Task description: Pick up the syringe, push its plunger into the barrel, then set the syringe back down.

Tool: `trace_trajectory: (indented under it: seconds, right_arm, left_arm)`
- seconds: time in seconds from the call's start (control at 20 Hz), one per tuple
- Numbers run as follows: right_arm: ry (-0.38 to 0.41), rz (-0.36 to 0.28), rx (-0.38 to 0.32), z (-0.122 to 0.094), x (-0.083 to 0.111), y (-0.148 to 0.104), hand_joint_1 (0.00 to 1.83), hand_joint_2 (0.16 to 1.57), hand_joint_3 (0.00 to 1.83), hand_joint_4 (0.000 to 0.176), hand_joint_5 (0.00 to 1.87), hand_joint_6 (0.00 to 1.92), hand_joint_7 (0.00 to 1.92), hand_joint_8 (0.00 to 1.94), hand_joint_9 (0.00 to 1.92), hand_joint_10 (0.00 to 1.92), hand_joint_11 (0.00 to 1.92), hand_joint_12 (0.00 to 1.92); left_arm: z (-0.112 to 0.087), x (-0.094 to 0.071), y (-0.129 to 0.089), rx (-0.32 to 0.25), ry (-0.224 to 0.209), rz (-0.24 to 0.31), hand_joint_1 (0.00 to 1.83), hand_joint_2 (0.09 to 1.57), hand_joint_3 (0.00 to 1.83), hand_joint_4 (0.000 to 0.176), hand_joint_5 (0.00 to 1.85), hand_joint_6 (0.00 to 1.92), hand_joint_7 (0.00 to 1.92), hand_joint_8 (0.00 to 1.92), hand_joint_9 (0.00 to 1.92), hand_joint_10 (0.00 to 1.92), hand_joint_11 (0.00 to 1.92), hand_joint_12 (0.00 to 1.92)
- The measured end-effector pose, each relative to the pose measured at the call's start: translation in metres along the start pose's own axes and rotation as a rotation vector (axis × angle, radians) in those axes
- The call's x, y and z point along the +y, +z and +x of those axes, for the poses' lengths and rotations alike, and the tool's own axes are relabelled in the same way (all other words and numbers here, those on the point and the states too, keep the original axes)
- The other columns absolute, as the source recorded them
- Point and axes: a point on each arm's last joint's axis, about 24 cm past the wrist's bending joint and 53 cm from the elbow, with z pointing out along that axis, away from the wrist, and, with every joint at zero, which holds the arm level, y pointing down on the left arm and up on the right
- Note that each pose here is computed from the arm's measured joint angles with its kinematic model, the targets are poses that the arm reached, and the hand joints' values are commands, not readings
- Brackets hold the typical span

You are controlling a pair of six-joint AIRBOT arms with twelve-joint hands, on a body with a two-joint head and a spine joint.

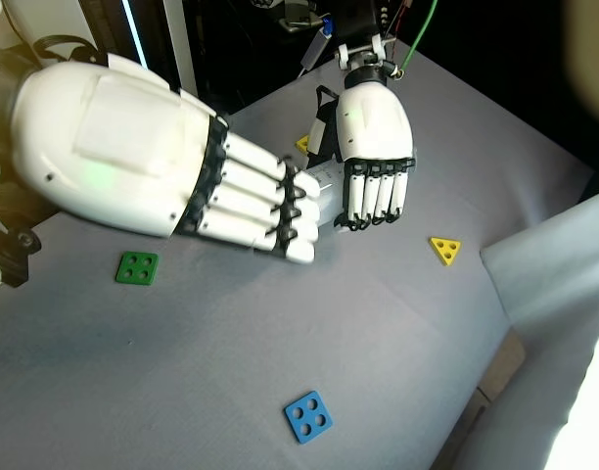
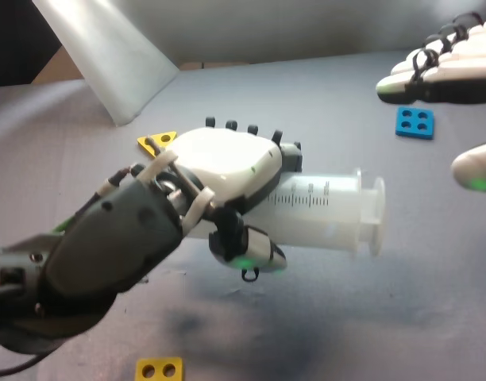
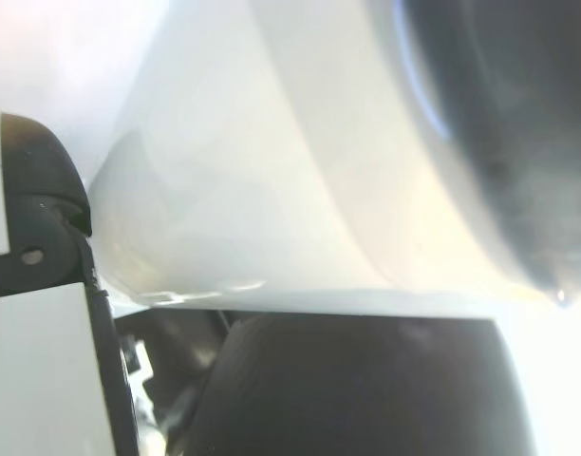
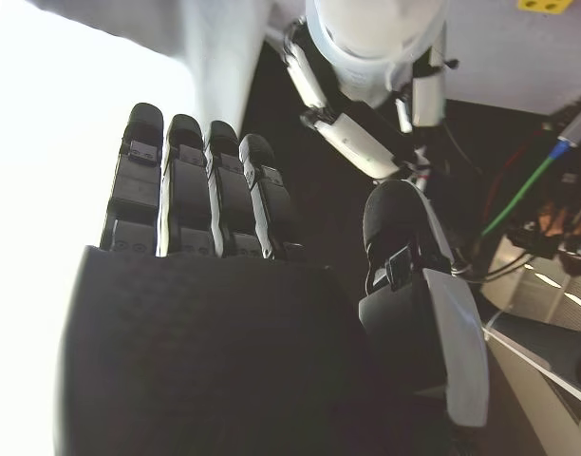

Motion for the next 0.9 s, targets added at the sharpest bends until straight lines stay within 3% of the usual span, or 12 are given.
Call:
trace_trajectory:
  seconds: [0.3,0.6,0.7,0.9]
  right_arm:
    - [-0.012,0.030,0.111,0.041,-0.011,0.017,0.00,1.33,0.00,0.000,0.08,0.00,0.07,0.00,0.05,0.00,0.00,0.17]
    - [-0.013,0.050,0.104,0.043,-0.015,0.021,0.00,1.33,0.00,0.000,0.09,0.00,0.08,0.00,0.06,0.00,0.00,0.19]
    - [-0.009,0.057,0.092,0.040,-0.016,0.022,0.00,1.33,0.00,0.000,0.10,0.00,0.09,0.00,0.07,0.00,0.00,0.22]
    - [-0.009,0.048,0.102,0.043,-0.014,0.023,0.00,1.33,0.00,0.000,0.10,0.00,0.09,0.00,0.07,0.00,0.00,0.23]
  left_arm:
    - [0.029,0.011,-0.006,0.042,-0.028,0.000,1.33,1.27,0.00,0.000,0.59,1.31,0.74,1.59,0.61,1.59,0.42,1.47]
    - [0.031,0.017,-0.003,0.029,-0.019,0.008,1.33,1.27,0.00,0.000,0.58,1.34,0.75,1.56,0.62,1.59,0.44,1.48]
    - [0.035,0.016,-0.003,0.038,-0.026,0.011,1.33,1.29,0.00,0.000,0.50,1.39,0.75,1.54,0.61,1.62,0.42,1.49]
    - [0.037,0.013,-0.002,0.038,-0.027,0.020,1.33,1.27,0.00,0.000,0.62,1.30,0.74,1.58,0.60,1.60,0.40,1.50]
